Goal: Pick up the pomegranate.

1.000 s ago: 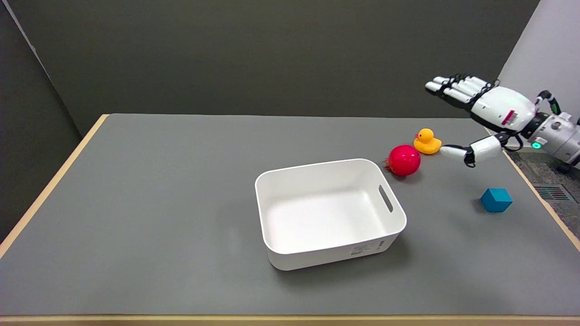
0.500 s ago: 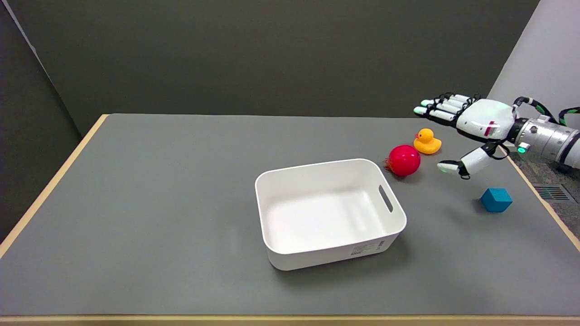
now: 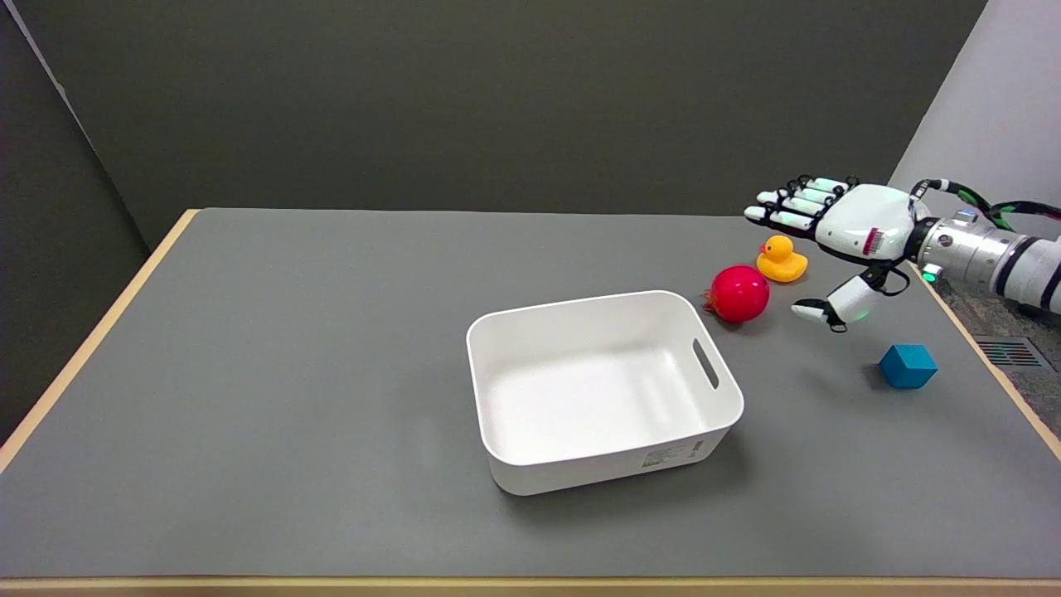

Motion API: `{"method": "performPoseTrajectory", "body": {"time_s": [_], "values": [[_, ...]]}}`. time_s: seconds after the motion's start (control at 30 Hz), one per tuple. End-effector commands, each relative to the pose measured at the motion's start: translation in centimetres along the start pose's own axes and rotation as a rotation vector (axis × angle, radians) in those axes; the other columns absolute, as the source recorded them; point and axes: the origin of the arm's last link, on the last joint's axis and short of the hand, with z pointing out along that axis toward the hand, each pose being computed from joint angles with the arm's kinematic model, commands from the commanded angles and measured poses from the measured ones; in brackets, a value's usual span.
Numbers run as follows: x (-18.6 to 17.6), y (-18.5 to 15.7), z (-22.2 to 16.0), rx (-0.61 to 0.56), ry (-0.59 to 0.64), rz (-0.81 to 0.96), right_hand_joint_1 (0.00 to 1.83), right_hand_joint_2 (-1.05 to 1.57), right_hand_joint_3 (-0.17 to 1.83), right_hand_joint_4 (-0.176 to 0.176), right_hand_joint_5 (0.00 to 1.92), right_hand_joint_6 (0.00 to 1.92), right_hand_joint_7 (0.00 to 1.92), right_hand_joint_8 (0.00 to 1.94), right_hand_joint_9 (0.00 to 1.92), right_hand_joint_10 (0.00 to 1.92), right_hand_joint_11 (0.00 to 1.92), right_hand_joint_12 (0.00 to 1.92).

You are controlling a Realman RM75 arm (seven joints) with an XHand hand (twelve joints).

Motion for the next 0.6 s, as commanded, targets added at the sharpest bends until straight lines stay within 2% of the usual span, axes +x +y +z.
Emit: {"method": "performPoseTrajectory", "body": {"time_s": [0.03, 0.2, 0.6], "values": [[1.2, -2.5, 4.6, 0.003, 0.039, -0.016, 0.38, 0.51, 0.93, 0.033, 0.0, 0.0, 0.0, 0.01, 0.0, 0.33, 0.0, 0.81], [2.1, -3.6, 7.6, 0.076, 0.041, -0.04, 0.37, 0.52, 0.93, 0.035, 0.0, 0.0, 0.0, 0.04, 0.0, 0.35, 0.0, 0.85], [1.3, -4.2, 7.1, 0.098, 0.031, 0.009, 0.33, 0.51, 0.95, 0.029, 0.0, 0.0, 0.0, 0.1, 0.01, 0.4, 0.01, 0.88]]}}
